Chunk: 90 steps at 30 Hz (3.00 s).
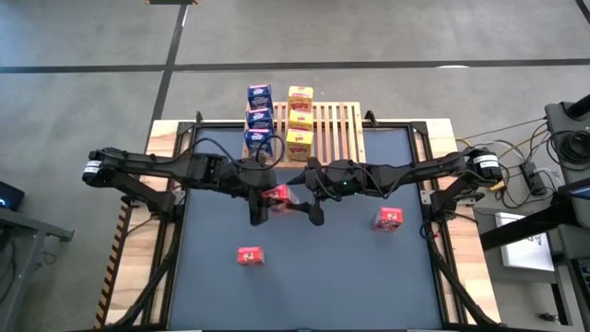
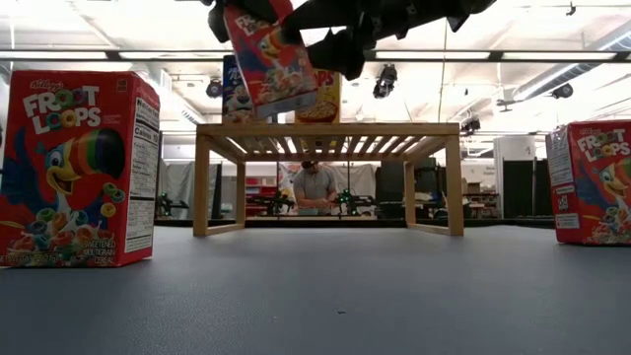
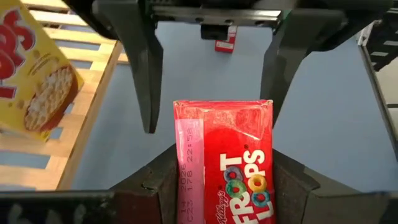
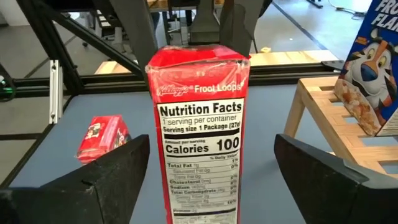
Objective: Stack cereal on shelf
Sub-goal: Put the top red cereal box on the shelf
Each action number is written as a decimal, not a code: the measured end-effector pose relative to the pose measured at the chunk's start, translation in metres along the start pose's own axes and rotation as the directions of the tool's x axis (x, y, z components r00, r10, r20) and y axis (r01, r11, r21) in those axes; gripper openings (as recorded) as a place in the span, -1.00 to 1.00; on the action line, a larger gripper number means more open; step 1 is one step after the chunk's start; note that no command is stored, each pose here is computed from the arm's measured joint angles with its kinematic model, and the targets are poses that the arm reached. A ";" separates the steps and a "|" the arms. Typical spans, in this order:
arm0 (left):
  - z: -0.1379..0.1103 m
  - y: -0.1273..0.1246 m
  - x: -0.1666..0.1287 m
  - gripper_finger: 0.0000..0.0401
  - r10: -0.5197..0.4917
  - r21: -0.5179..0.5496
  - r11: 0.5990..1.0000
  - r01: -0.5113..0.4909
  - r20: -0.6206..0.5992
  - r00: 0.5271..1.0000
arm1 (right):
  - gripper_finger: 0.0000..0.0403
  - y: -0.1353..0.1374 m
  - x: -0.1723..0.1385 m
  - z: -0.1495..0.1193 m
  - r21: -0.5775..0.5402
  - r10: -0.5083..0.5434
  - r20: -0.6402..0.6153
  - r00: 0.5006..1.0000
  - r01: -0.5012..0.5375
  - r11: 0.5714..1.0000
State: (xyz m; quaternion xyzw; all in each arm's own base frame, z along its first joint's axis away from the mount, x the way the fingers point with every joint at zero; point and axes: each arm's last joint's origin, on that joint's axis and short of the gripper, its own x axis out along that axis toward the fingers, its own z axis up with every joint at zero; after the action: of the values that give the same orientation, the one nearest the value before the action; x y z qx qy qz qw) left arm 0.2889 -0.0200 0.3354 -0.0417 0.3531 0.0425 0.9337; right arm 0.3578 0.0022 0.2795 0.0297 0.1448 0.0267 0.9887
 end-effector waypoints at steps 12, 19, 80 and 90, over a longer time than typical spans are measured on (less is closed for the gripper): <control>0.002 -0.001 0.000 -0.22 -0.022 0.020 1.000 0.022 0.019 1.000 | 0.44 0.001 0.000 0.000 -0.013 0.046 -0.002 0.999 -0.046 0.999; 0.002 -0.001 0.000 -0.22 -0.022 0.020 1.000 0.021 0.019 1.000 | 0.18 0.001 0.000 0.000 -0.025 0.046 -0.003 0.999 -0.046 0.999; -0.077 0.017 -0.068 0.43 -0.075 0.055 0.997 0.053 0.643 0.762 | -0.18 -0.055 -0.188 0.024 -0.274 -0.190 0.395 0.899 0.312 0.910; -0.080 0.016 -0.063 0.43 -0.096 0.090 0.995 0.048 0.659 0.746 | -0.17 -0.134 -0.206 0.006 -0.247 -0.185 0.326 0.927 0.273 0.930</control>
State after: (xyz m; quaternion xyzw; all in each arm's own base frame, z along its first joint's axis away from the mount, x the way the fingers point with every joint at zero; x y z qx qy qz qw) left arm 0.1877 -0.0154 0.3168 -0.0062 -0.0015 0.0067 1.0000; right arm 0.1683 -0.1445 0.3353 -0.1281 -0.0081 -0.0741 0.9890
